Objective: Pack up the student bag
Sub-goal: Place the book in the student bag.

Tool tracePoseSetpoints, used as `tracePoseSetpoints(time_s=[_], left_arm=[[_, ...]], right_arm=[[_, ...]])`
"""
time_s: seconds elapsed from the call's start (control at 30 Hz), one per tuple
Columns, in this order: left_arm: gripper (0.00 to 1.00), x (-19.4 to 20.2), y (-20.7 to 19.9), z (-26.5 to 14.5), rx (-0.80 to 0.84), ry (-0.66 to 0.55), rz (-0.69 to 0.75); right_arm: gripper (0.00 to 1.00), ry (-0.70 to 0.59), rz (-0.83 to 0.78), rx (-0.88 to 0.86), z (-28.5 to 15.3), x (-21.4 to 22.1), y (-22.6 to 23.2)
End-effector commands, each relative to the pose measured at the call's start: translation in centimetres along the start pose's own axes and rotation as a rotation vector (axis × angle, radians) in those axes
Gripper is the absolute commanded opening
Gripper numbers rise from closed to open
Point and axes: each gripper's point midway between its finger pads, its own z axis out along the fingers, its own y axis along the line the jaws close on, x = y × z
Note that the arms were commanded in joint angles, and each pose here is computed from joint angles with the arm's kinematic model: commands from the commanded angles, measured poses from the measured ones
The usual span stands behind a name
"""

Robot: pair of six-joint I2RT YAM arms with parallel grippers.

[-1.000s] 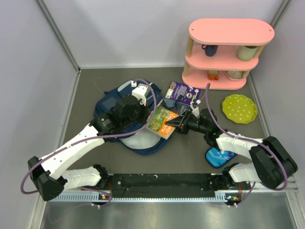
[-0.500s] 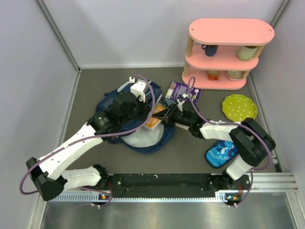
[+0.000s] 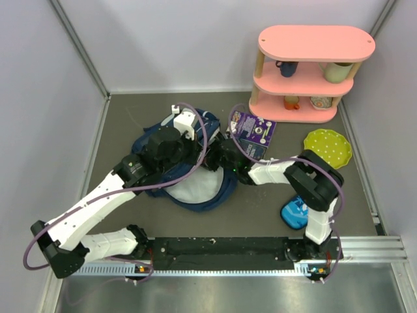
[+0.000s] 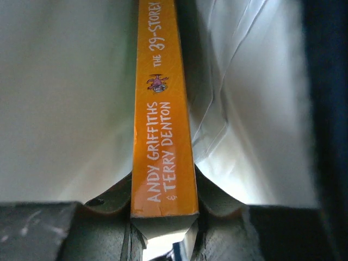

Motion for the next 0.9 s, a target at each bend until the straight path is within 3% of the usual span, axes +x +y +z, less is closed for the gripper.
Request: tracePoseSetpoints(time_s=[0.0,0.3,0.5,0.77,0.87], left_arm=[[0.0,-7.4,-1.5,-3.7,0.069,-0.255,-0.036],[0.0,-6.9,-0.7,-4.3,0.054,-0.262,-0.069],[0.0,-6.8,0.1,-4.5,0.038,-0.271,-0.071],[0.0,-6.1,1.0,-3.8,0.028,-0.267,-0.096],[0.0,-6.1,1.1,-3.7,0.03,-0.271,-0.101]], right_arm=[[0.0,-0.092,-0.032,-0.215,2.2,-1.3,5.7],[0.0,-0.219,-0.04,-0.18,5.6,-2.4,4.9],[0.07,-0.144,-0.08,-0.141,7.6,-0.8,4.3],[0.12,-0.056,-0.168,-0.061,6.4,1.4,1.6],[0.18,-0.018,-0.187,-0.054,6.6,2.2,1.1]])
